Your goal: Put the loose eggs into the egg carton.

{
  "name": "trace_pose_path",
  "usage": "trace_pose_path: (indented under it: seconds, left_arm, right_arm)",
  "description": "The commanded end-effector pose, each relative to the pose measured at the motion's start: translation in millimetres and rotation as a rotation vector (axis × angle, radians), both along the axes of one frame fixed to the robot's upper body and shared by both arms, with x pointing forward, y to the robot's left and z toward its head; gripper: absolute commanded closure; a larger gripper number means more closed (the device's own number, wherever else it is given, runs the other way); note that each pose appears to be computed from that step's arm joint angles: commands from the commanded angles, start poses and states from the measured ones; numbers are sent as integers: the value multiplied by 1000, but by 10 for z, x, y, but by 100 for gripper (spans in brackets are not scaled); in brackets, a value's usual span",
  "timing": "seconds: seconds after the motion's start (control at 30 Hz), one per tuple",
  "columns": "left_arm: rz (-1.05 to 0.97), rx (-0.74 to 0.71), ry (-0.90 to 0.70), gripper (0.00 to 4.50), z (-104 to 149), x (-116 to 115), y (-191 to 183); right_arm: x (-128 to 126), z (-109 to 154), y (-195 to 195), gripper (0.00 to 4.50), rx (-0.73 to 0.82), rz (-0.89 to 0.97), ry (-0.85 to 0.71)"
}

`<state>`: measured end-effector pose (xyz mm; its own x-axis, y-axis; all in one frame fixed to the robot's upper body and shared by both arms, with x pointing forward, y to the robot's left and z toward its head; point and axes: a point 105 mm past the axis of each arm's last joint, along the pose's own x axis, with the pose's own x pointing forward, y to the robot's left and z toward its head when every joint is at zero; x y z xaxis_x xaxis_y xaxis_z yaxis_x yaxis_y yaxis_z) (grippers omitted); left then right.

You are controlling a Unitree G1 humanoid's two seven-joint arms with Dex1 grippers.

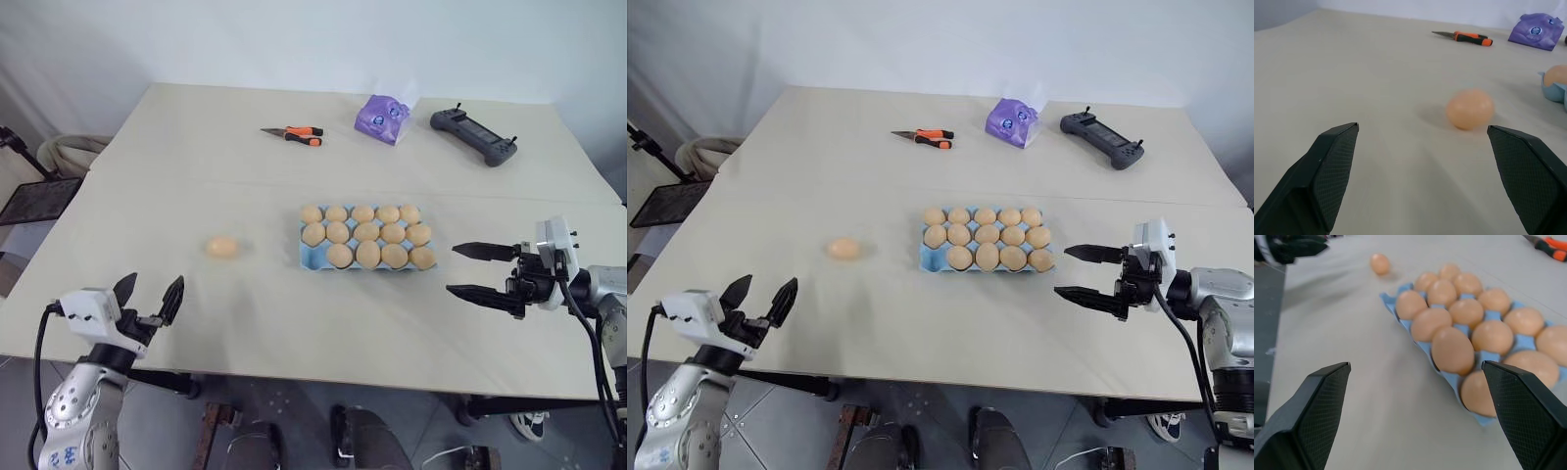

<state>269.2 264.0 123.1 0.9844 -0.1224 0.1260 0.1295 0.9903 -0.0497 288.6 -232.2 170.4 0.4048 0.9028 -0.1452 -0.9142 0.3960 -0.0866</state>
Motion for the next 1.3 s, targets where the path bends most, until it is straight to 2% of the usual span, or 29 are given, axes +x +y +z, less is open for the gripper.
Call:
trace_pose_path:
  seconds: [0.03,0.47,0.83,0.97,1.1,1.3]
  left_arm:
    - [-39,50,-15,1,58,167,-3]
    - [-233,86,-36,1,184,644,-224]
    - [-335,95,112,1,-129,915,-366]
    - [-334,97,106,87,-125,972,-375]
    - [-341,98,96,216,-102,972,-378]
    - [-404,98,55,216,99,921,-467]
  right_arm:
    - [-47,56,27,0,20,1,-34]
    - [-109,-17,19,0,10,-46,-20]
    - [-83,-17,20,0,2,-62,-19]
    - [-82,-18,25,0,1,-65,-20]
    - [-81,-19,25,0,0,-72,-20]
    - [-74,-17,30,0,0,-78,-22]
